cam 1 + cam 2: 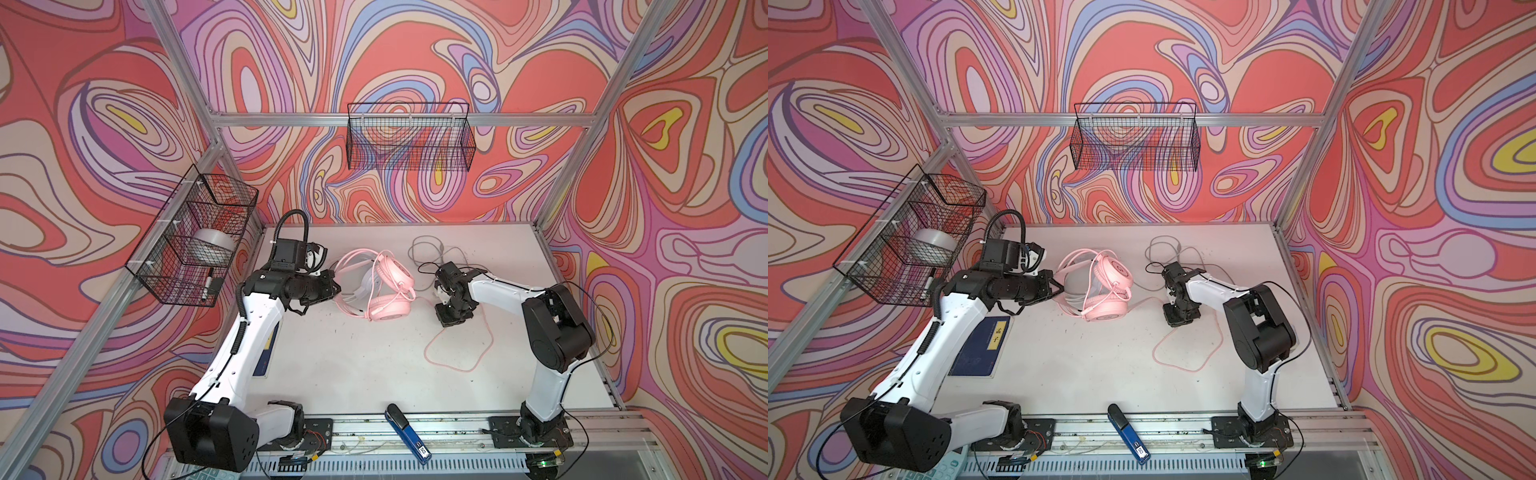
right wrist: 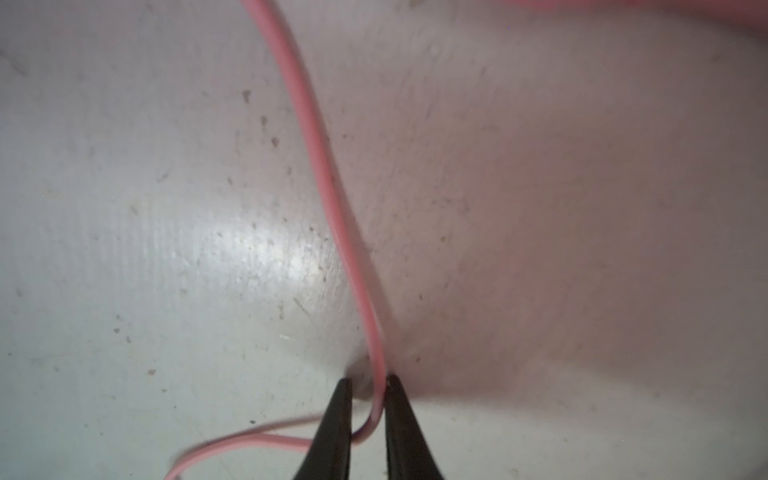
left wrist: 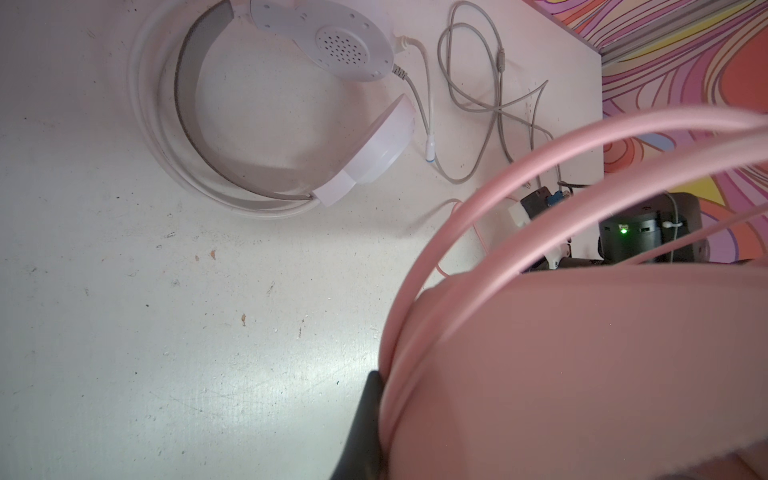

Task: Wrap the headphones
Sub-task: 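Close the right gripper on the pink cable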

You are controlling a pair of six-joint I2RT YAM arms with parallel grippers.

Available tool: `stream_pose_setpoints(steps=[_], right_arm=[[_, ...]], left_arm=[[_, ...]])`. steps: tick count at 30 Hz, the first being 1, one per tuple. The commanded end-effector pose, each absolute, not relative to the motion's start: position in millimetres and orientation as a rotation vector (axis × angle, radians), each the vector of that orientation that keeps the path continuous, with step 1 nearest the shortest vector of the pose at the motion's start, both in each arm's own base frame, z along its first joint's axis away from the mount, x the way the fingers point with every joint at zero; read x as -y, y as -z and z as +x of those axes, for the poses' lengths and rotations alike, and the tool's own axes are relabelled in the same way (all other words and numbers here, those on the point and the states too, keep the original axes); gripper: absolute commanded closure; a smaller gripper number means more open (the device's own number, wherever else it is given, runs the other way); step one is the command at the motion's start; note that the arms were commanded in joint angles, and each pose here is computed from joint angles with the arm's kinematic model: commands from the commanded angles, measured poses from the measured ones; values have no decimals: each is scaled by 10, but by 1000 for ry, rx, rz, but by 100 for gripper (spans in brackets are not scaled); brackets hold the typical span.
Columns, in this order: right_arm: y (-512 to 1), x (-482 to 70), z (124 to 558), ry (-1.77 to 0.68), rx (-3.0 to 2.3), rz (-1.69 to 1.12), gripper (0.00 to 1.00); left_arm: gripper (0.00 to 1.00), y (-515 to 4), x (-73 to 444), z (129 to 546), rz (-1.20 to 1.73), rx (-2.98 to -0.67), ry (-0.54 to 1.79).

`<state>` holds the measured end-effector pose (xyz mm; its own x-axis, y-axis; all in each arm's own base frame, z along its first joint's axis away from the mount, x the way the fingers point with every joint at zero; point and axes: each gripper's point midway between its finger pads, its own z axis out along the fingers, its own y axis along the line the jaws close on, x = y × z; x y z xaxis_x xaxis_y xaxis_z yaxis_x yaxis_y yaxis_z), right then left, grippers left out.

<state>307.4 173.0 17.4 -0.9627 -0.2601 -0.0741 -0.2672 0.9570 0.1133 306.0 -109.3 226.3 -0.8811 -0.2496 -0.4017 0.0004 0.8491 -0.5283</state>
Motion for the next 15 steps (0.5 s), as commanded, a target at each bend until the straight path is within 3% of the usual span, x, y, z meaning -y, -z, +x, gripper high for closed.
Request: stream_pose_setpoints(steps=[1, 5, 15], right_arm=[[-41, -1614, 2895, -118, -3126, -417, 89], [-169, -1682, 2991, -171, -3043, -447, 100], [-897, -1755, 3045, -268, -2670, -718, 100]], left_arm=[[100, -2394, 1151, 3102, -190, -2500, 809], [100, -2395, 1146, 3117, -203, -2498, 808], [100, -2328, 1110, 3257, -317, -2482, 802]])
